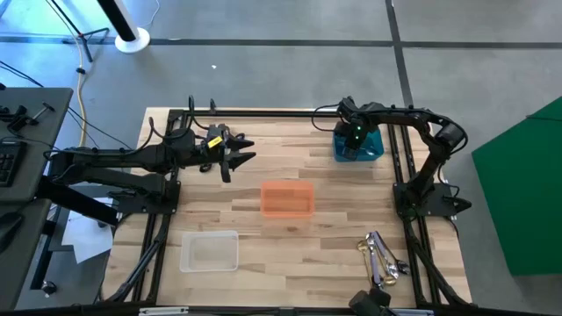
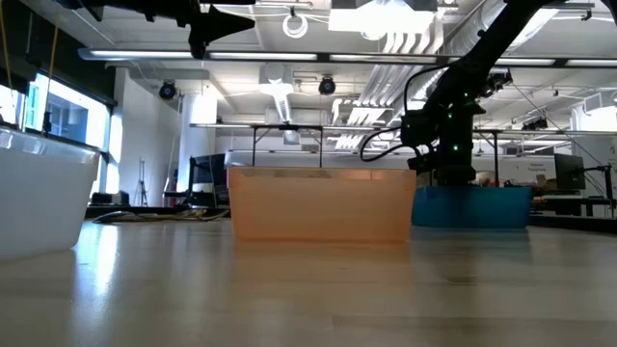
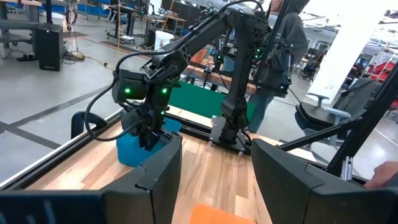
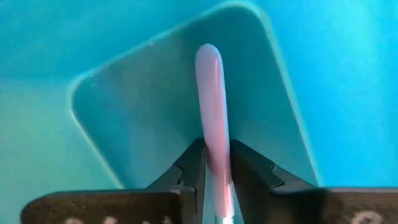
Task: Sort silverware by color (type)
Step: Put the top right violet spoon into the blue bin, then put the bottom left violet spoon into the blue bin
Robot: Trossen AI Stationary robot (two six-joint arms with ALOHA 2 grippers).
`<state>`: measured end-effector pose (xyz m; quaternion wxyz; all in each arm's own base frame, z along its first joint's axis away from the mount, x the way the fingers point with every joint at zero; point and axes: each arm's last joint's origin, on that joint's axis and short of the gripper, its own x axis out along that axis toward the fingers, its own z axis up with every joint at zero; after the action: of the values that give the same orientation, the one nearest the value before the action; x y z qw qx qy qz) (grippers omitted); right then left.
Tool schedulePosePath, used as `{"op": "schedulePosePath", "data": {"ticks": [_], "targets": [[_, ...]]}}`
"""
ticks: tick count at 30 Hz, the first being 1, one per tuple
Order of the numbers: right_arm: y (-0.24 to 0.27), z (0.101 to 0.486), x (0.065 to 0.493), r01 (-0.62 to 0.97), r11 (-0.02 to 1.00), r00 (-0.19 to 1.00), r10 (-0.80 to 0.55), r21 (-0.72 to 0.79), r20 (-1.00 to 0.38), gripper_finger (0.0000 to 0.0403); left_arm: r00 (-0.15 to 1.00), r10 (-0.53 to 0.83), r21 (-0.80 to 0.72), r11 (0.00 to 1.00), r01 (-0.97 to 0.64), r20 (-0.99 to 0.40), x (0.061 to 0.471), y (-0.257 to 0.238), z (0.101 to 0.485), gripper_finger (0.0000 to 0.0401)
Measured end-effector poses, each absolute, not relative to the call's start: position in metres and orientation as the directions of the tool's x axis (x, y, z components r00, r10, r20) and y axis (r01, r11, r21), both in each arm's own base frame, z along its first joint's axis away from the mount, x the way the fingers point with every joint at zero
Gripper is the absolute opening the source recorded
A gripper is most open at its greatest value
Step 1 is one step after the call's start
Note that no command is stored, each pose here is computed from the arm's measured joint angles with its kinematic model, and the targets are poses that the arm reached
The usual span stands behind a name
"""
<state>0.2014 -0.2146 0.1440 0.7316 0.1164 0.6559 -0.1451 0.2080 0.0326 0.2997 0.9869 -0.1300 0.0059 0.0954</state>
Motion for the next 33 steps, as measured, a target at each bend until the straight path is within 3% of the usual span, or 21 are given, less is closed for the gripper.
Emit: {"op": "schedulePosePath", "data": {"ticks": [6, 17, 26, 33], "targets": [[-0.214, 0.144, 0.201, 0.405, 0.914, 0.096, -0.056, -0.012, -0.994, 0.0084, 0.982, 0.187, -0.256, 0.948, -0.19, -0.036, 0.208, 0.033, 0.3, 0.0182], [-0.215, 0.148, 0.202, 0.437, 0.899, 0.084, -0.041, 0.0, -0.996, 0.0174, 0.982, 0.187, -0.257, 0.947, -0.19, -0.036, 0.208, 0.033, 0.3, 0.0182], [-0.218, 0.181, 0.205, 0.418, 0.908, 0.087, -0.043, -0.003, -0.995, 0.0181, 0.982, 0.187, -0.257, 0.948, -0.19, -0.036, 0.208, 0.033, 0.3, 0.0182], [-0.2, 0.236, 0.19, 0.431, 0.902, 0.203, -0.124, -0.025, -0.971, 0.0181, 0.982, 0.187, -0.256, 0.948, -0.19, -0.035, 0.208, 0.033, 0.3, 0.0182]]}}
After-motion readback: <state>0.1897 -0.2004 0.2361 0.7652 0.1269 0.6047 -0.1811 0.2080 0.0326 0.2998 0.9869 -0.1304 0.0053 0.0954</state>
